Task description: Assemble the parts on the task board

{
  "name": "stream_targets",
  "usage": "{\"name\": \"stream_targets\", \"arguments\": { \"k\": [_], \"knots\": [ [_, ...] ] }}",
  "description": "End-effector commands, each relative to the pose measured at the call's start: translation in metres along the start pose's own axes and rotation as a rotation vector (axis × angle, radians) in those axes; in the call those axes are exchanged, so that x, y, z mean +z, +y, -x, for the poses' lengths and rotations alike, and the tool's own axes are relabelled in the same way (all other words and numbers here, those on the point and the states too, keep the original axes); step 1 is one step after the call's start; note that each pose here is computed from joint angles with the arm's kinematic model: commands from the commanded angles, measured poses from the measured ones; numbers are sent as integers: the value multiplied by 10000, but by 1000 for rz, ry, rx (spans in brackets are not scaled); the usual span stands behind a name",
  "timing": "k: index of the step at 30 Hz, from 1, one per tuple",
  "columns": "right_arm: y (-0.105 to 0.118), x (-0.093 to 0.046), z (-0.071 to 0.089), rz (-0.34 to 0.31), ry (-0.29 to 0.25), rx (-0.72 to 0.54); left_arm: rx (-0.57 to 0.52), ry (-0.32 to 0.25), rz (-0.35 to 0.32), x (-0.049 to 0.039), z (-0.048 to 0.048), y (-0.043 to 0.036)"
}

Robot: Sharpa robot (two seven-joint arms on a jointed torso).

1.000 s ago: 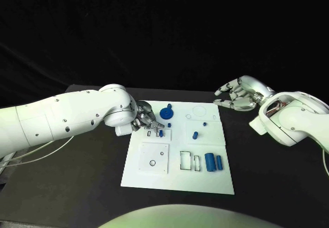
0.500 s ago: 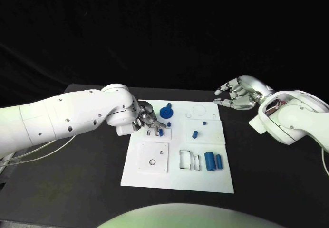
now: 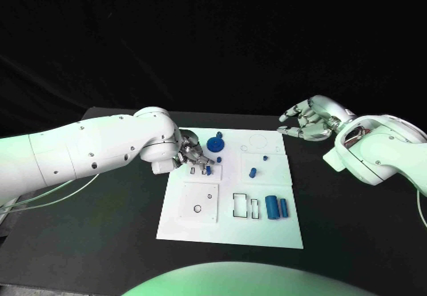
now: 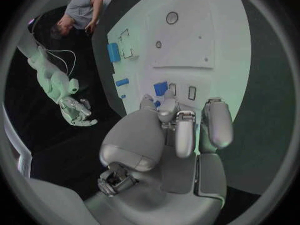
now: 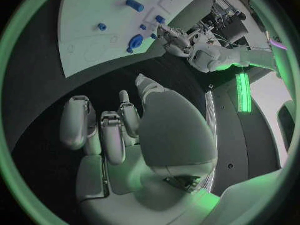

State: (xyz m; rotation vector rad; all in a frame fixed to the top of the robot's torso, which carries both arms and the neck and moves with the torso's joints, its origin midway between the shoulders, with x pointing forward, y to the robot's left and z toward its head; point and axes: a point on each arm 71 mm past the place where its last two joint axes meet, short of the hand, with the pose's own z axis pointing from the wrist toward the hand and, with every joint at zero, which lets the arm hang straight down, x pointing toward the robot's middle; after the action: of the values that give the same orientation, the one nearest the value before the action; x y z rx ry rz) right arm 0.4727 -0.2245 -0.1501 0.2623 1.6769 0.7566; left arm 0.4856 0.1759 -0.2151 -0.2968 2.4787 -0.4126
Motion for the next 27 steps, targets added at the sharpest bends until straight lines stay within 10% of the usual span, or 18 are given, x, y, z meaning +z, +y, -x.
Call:
{"name": "stream_targets", "arguments": {
  "k": [1,27],
  "knots": [
    [2,3,-11,-1,13,-13,25,17,6,5,-14,-16],
    [-4,13,-16,-6,13,-16,15,29,3,30,-23,-50]
  ]
}}
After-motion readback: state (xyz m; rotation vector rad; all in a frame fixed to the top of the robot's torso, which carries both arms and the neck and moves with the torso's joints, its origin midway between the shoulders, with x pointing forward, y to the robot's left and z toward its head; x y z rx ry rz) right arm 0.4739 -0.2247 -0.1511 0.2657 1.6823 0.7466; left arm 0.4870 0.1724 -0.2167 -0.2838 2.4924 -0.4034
